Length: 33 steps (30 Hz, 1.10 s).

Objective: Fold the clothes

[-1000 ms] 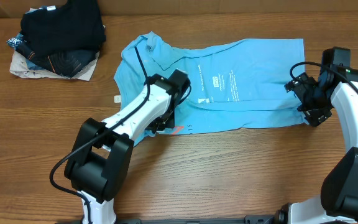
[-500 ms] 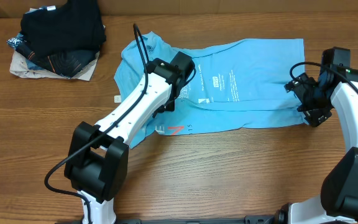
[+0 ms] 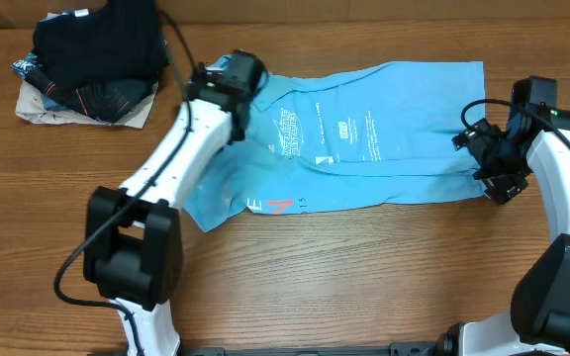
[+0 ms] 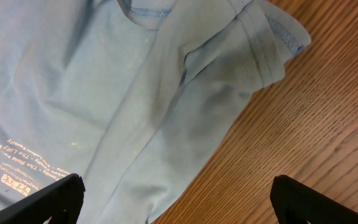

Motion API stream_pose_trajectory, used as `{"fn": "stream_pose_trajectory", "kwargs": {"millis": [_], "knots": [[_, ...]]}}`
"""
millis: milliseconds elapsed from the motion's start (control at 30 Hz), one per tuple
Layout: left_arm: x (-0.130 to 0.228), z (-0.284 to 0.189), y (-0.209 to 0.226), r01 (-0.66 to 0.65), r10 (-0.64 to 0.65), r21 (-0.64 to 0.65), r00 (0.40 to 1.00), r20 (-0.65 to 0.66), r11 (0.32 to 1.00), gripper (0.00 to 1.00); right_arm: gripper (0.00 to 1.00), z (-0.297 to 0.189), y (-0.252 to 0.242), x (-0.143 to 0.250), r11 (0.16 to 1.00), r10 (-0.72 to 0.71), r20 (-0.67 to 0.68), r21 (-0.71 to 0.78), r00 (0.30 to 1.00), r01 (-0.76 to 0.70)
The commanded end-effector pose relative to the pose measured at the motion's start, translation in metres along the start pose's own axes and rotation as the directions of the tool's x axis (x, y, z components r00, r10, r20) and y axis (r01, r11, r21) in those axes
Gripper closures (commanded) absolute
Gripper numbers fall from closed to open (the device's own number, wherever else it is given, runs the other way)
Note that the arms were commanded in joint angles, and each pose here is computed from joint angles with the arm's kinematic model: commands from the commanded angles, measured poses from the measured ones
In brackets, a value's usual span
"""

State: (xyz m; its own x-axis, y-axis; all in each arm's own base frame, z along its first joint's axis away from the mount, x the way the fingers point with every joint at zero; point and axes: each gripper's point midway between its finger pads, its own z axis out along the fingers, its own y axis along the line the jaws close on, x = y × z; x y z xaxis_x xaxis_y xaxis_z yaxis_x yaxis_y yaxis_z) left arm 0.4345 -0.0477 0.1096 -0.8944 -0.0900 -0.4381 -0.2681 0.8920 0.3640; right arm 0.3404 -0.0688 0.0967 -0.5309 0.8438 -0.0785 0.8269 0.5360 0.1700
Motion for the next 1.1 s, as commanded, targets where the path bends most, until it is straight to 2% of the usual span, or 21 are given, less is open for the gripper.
{"fn": "stream_pose_trajectory", "kwargs": {"millis": [0,200,367,433,467,500,567,600,733,800,900,1067], "knots": [[0.0,0.005,0.017,-0.026,0.024,-0.043,0.999,-0.028,0.999,0.0,0.0,-0.004,0.002,-0.002,1.0,-0.012,0.021,-0.01,1.0,0.013],[0.031,-0.002,0.014,-0.031,0.031,0.003,0.987,-0.158,1.0,0.0,0.0,-0.001,0.003,-0.003,1.0,-0.012,0.026,-0.015,1.0,0.013],[0.061,-0.02,-0.019,-0.035,0.084,0.177,0.957,-0.277,0.984,0.01,0.0,0.004,0.002,-0.002,1.0,-0.013,0.021,-0.01,1.0,0.013],[0.074,-0.027,-0.033,-0.036,0.115,0.242,0.94,-0.321,0.97,0.06,0.14,0.007,-0.001,0.0,0.999,-0.032,0.017,-0.006,0.999,0.032],[0.08,-0.031,-0.039,-0.036,0.13,0.269,0.931,-0.34,0.962,0.13,0.2,0.009,-0.002,0.001,0.999,-0.04,0.013,-0.001,0.999,0.04],[0.087,-0.033,-0.044,-0.038,0.146,0.29,0.922,-0.359,0.956,0.18,0.31,0.011,-0.004,0.003,0.998,-0.057,0.007,0.004,0.998,0.057],[0.098,-0.034,-0.045,-0.053,0.166,0.289,0.909,-0.382,0.956,0.3,0.5,0.015,-0.008,0.007,0.997,-0.071,-0.005,0.015,0.997,0.072],[0.102,-0.033,-0.043,-0.045,0.155,0.272,0.904,-0.398,0.961,0.33,0.59,0.016,-0.01,0.008,0.996,-0.082,-0.01,0.018,0.997,0.082],[0.116,-0.025,-0.035,-0.012,0.113,0.224,0.888,-0.446,0.974,0.58,0.87,0.023,-0.013,0.011,0.996,-0.088,-0.014,0.021,0.996,0.088],[0.122,-0.02,-0.03,0.011,0.087,0.201,0.878,-0.471,0.98,0.66,0.94,0.028,-0.013,0.011,0.996,-0.088,-0.009,0.017,0.996,0.088],[0.132,-0.011,-0.023,0.032,0.062,0.174,0.861,-0.505,0.984,0.79,0.96,0.035,-0.015,0.012,0.996,-0.088,-0.006,0.013,0.996,0.088],[0.142,0.004,-0.013,0.056,0.032,0.148,0.846,-0.532,0.987,0.85,0.96,0.045,-0.021,0.019,0.996,-0.086,-0.023,0.013,0.996,0.087]]}}
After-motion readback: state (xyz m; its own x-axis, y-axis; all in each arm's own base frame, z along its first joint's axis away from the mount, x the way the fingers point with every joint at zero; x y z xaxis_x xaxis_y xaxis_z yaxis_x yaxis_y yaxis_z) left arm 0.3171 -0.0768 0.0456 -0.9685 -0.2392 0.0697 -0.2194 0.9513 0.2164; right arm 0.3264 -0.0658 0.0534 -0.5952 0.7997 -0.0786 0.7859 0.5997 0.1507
